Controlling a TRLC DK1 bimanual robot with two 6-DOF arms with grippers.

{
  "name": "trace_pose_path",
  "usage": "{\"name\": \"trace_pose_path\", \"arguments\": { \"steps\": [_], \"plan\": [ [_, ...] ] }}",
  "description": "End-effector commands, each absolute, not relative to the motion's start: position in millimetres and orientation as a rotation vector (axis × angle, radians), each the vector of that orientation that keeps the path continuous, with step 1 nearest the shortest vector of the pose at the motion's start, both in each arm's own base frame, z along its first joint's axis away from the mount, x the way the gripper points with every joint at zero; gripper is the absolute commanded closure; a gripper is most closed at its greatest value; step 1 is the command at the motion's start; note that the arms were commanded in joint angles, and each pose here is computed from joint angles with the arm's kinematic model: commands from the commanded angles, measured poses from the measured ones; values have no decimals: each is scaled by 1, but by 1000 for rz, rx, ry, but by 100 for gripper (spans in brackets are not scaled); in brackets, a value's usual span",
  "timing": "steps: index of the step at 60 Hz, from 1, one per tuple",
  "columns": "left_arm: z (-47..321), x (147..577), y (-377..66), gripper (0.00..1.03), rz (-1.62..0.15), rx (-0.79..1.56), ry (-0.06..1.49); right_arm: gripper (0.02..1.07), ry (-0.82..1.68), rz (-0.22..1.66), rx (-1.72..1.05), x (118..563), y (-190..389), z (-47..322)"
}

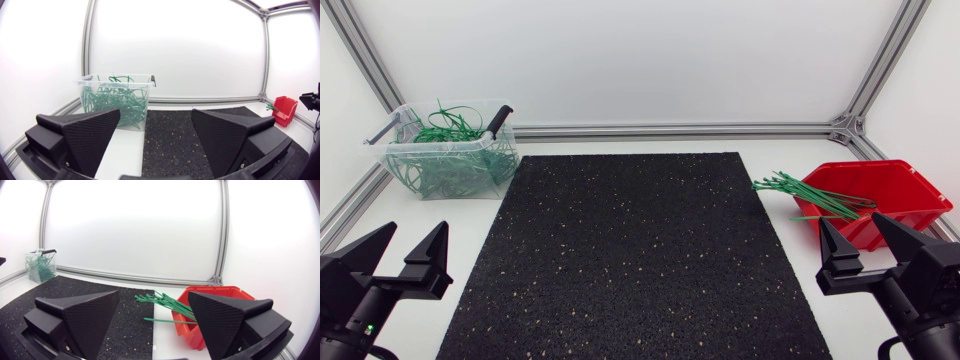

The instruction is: Take a green cable tie from the red box, thread the tail through the head to close it, then place it in the transparent bin on the left.

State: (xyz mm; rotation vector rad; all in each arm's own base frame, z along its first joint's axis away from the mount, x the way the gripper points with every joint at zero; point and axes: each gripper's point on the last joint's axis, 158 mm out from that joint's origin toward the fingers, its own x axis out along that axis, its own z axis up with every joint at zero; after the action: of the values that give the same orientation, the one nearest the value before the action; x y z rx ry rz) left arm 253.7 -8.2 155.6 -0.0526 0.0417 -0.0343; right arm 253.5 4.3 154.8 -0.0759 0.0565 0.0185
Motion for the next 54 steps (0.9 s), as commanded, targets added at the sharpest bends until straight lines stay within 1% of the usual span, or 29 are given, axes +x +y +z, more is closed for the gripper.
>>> {"name": "trace_pose_path", "arguments": {
  "steps": [1, 14, 20, 40, 54],
  "plan": [
    [133, 254, -11, 4, -43, -64, 92, 7, 60, 34, -73, 254, 8, 148],
    [133, 254, -11, 4, -43, -64, 92, 7, 59, 34, -73, 254, 8, 148],
    [133, 254, -11, 4, -43, -64, 92, 7, 47, 33, -73, 253, 8, 154],
    [133, 254, -10, 4, -40, -64, 92, 7, -48, 13, -82, 245, 4, 216],
    [132, 254, -9, 4, -37, -64, 95, 7, 30, -16, -85, 258, -2, 240]
  ]
}}
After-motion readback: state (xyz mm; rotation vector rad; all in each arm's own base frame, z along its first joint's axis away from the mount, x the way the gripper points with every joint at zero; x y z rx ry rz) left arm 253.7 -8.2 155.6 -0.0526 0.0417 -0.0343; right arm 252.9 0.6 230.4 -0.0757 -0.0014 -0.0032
